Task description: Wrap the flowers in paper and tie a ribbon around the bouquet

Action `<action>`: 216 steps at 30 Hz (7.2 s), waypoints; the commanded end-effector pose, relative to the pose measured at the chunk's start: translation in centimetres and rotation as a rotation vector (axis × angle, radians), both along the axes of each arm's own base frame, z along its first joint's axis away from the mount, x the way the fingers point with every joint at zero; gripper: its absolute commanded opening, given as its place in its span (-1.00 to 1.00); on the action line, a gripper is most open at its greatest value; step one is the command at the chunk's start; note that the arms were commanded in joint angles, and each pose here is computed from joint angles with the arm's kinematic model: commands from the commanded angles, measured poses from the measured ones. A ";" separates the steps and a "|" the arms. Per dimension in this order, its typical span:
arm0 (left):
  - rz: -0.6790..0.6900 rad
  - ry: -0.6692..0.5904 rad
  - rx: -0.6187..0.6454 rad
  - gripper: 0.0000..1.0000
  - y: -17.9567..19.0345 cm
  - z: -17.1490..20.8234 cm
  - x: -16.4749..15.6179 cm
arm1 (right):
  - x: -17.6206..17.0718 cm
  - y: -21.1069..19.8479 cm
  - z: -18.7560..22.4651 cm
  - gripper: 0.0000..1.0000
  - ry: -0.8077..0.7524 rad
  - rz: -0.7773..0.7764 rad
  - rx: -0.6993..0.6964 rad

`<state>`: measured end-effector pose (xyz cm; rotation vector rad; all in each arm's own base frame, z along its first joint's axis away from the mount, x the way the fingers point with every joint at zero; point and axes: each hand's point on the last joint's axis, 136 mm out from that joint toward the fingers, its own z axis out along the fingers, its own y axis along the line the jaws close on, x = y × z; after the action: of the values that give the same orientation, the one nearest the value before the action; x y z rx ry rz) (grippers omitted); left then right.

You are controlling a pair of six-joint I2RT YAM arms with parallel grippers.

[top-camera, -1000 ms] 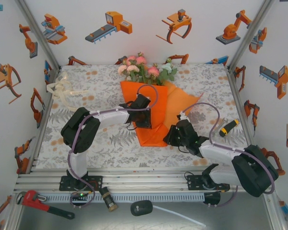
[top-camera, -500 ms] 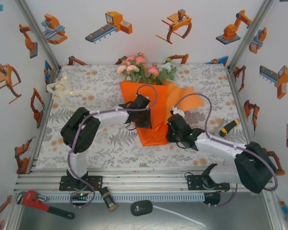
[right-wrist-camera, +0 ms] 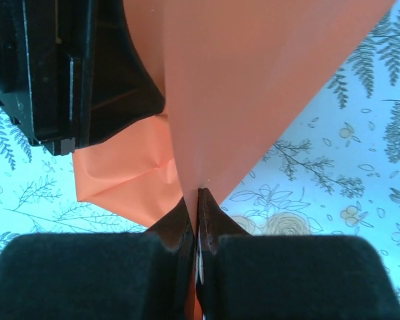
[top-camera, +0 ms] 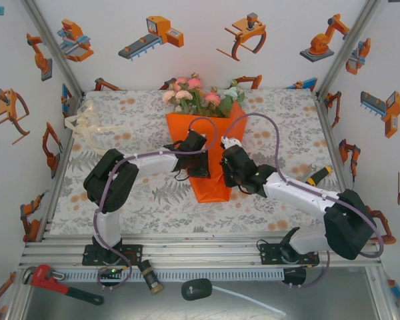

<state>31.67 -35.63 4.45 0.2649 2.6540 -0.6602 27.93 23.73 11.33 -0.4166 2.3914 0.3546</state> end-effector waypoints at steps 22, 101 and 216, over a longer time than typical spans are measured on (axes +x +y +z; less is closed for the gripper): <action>0.239 0.002 -0.048 -0.18 7.9 4.9 -0.7 | 0.6 3.4 -1.5 -0.86 -0.002 0.096 0.107; 0.358 0.042 -0.231 -0.19 6.9 3.5 11.4 | 1.7 12.2 -3.7 -0.09 0.204 0.262 0.455; 0.170 0.277 -0.047 -0.37 7.9 -3.0 -5.5 | 30.2 -7.9 -6.2 -0.13 0.075 -0.381 0.765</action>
<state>27.47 -30.12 3.20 -0.0630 2.8020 -0.8837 57.40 15.94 5.98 0.4060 2.1062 1.0733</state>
